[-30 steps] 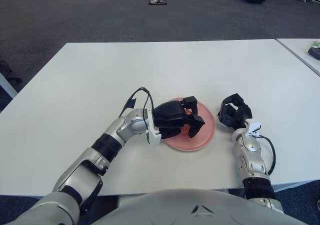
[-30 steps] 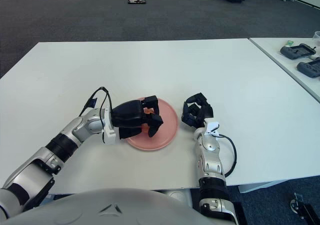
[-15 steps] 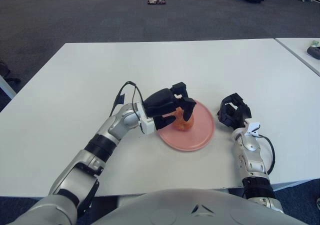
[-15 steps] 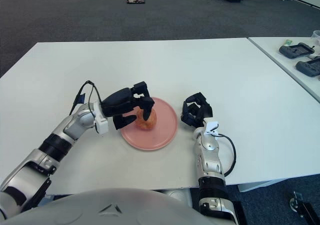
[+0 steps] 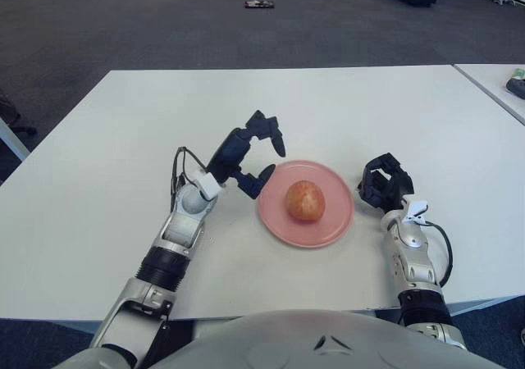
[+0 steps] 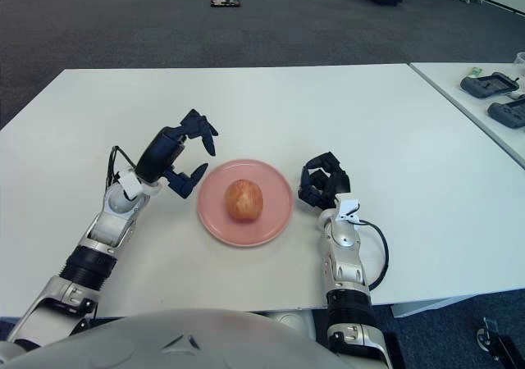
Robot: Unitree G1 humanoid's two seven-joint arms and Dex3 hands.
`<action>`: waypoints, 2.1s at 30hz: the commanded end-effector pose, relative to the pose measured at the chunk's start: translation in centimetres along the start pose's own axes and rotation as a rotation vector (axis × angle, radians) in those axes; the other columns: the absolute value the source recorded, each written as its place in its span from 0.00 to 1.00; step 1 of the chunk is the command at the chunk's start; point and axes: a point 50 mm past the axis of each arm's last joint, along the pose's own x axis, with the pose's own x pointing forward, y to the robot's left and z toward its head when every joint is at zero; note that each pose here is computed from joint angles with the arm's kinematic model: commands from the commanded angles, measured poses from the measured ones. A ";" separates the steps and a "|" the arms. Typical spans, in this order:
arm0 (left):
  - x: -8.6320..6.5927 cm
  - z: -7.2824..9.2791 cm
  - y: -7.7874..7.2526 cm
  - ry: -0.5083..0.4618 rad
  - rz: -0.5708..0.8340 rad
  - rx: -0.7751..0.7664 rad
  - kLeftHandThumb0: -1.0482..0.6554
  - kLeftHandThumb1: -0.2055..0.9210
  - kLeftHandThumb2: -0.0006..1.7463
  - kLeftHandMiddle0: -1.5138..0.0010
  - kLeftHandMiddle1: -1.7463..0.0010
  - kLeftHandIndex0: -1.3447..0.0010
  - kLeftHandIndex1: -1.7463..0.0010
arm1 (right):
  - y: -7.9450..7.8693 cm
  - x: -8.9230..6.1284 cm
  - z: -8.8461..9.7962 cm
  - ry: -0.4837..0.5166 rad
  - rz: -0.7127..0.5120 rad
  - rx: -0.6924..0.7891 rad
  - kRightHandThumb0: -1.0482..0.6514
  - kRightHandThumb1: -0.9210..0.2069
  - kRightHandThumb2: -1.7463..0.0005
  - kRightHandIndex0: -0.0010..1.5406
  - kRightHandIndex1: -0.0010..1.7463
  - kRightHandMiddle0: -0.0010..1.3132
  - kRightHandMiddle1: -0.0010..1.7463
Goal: Put the apple into the plate.
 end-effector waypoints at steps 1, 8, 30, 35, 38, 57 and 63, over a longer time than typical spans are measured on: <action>-0.2 -0.2 1.2 -0.035 0.100 -0.037 0.61 0.54 0.66 0.68 0.00 0.61 0.12 | -0.4 -1.0 -2.3 0.125 -0.009 -0.002 0.37 0.38 0.36 0.44 0.98 0.36 1.00; -0.9 -0.1 2.3 -0.103 0.282 -0.224 0.28 0.51 0.65 0.98 0.15 0.86 0.03 | -0.4 -0.9 -2.2 0.128 -0.001 0.009 0.37 0.38 0.36 0.45 0.98 0.36 1.00; -7.2 -6.2 3.7 0.347 0.777 -0.295 0.26 0.74 0.70 0.87 0.17 0.97 0.07 | -0.3 -0.7 -1.8 0.094 0.014 0.007 0.36 0.40 0.35 0.44 0.98 0.37 1.00; -8.6 -8.1 3.9 0.448 0.803 -0.277 0.33 0.76 0.61 0.80 0.09 0.84 0.02 | -0.3 -0.6 -1.8 0.100 0.015 0.008 0.36 0.42 0.34 0.45 0.98 0.38 1.00; -9.0 -8.6 3.9 0.479 0.793 -0.260 0.36 0.69 0.61 0.65 0.03 0.72 0.01 | -0.3 -0.6 -1.9 0.103 0.014 0.007 0.36 0.43 0.33 0.46 0.98 0.39 1.00; -11.1 -10.0 2.9 0.724 0.599 -0.162 0.34 0.50 0.73 0.27 0.00 0.57 0.00 | 0.0 -0.6 -1.8 0.099 0.012 0.019 0.36 0.43 0.32 0.46 0.97 0.40 1.00; -11.5 -10.0 2.6 0.760 0.569 -0.133 0.33 0.47 0.76 0.23 0.00 0.55 0.00 | 0.0 -0.7 -1.7 0.093 0.013 0.018 0.36 0.44 0.32 0.47 0.97 0.40 1.00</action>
